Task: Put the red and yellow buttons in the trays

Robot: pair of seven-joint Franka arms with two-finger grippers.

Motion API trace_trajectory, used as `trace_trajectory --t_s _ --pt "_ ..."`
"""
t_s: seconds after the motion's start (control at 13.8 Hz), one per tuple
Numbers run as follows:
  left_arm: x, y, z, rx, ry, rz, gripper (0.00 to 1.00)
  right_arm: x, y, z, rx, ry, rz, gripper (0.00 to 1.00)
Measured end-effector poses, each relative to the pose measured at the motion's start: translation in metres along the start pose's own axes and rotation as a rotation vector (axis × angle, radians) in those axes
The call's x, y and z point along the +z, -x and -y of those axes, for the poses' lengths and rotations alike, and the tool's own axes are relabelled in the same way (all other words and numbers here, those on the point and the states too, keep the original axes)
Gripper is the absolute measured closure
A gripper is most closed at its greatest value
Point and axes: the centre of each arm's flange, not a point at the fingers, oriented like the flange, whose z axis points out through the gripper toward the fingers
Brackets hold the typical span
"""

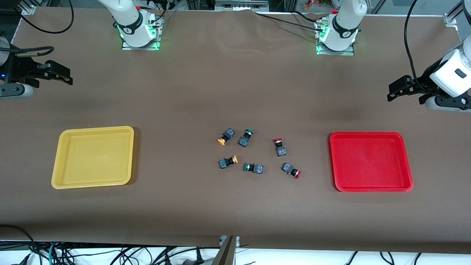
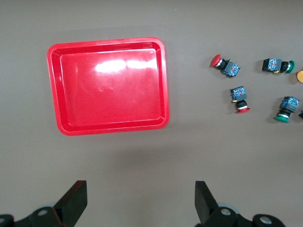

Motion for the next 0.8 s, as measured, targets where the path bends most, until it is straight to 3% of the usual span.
trace_trajectory --t_s 0.8 --pt "0.0000 0.0000 0.0013 0.032 -0.034 0.001 0.00 0.0006 -0.0004 -0.0004 0.001 0.001 0.001 0.00"
